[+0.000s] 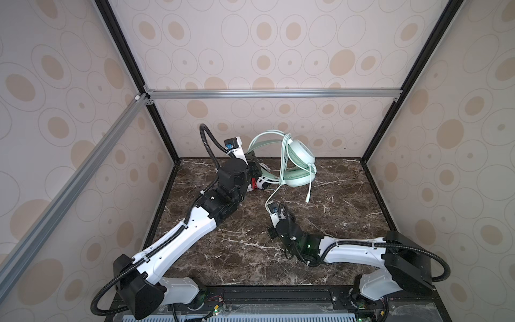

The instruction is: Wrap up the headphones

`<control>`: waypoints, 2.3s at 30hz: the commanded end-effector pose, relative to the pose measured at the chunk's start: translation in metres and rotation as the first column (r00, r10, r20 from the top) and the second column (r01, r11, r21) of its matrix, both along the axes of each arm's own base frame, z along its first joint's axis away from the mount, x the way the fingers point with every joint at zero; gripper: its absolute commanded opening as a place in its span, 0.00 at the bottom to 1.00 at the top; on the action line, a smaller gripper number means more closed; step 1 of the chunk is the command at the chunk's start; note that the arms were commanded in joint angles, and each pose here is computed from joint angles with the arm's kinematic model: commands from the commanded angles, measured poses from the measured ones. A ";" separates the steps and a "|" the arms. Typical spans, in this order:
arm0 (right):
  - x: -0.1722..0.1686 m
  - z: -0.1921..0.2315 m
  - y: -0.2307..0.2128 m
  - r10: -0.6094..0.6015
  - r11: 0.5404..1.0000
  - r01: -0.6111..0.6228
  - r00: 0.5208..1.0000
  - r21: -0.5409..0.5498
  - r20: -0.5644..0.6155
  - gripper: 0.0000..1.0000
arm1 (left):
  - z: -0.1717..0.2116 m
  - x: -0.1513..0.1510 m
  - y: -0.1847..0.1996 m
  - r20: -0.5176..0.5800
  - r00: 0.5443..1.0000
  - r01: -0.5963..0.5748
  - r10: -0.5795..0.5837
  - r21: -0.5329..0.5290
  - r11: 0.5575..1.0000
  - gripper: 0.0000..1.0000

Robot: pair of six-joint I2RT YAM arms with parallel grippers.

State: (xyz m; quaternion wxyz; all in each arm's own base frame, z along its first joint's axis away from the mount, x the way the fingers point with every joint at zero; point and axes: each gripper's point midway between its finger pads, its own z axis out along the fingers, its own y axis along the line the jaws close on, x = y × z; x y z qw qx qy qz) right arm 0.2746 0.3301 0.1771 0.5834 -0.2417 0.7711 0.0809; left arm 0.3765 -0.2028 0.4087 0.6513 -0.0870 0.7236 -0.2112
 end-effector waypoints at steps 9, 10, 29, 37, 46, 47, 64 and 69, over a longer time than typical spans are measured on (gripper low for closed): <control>-0.031 0.027 0.015 0.145 0.984 -0.145 0.989 -0.101 -0.010 0.00 | -0.002 0.006 0.032 0.102 0.979 -0.186 0.179 0.068 0.980 0.00; -0.033 0.031 0.015 0.157 0.983 -0.158 0.987 -0.098 -0.015 0.00 | -0.006 0.006 0.032 0.104 0.979 -0.188 0.177 0.100 0.977 0.00; -0.053 0.101 -0.015 0.250 0.917 -0.262 0.965 -0.300 -0.080 0.00 | -0.100 -0.012 0.048 -0.004 0.992 -0.099 0.129 0.618 0.780 0.00; -0.044 0.126 -0.033 0.286 0.801 -0.225 0.958 -0.555 0.023 0.00 | -0.137 -0.025 0.029 -0.088 0.996 0.066 -0.008 0.688 0.723 0.00; -0.028 0.138 -0.046 0.336 0.710 -0.213 0.940 -0.671 0.057 0.00 | -0.151 -0.038 0.006 -0.141 0.977 0.210 -0.158 0.707 0.675 0.00; -0.025 0.138 -0.048 0.332 0.707 -0.209 0.941 -0.676 0.057 0.00 | -0.152 -0.038 0.006 -0.147 0.976 0.219 -0.163 0.710 0.670 0.00; 0.002 0.095 -0.098 0.201 0.796 -0.212 0.976 -0.566 -0.082 0.02 | -0.154 -0.053 -0.026 -0.227 0.908 0.407 -0.351 0.673 0.618 0.00; 0.003 0.076 -0.100 0.190 0.788 -0.218 0.976 -0.576 -0.109 0.03 | -0.148 -0.055 -0.032 -0.232 0.895 0.432 -0.382 0.666 0.608 0.00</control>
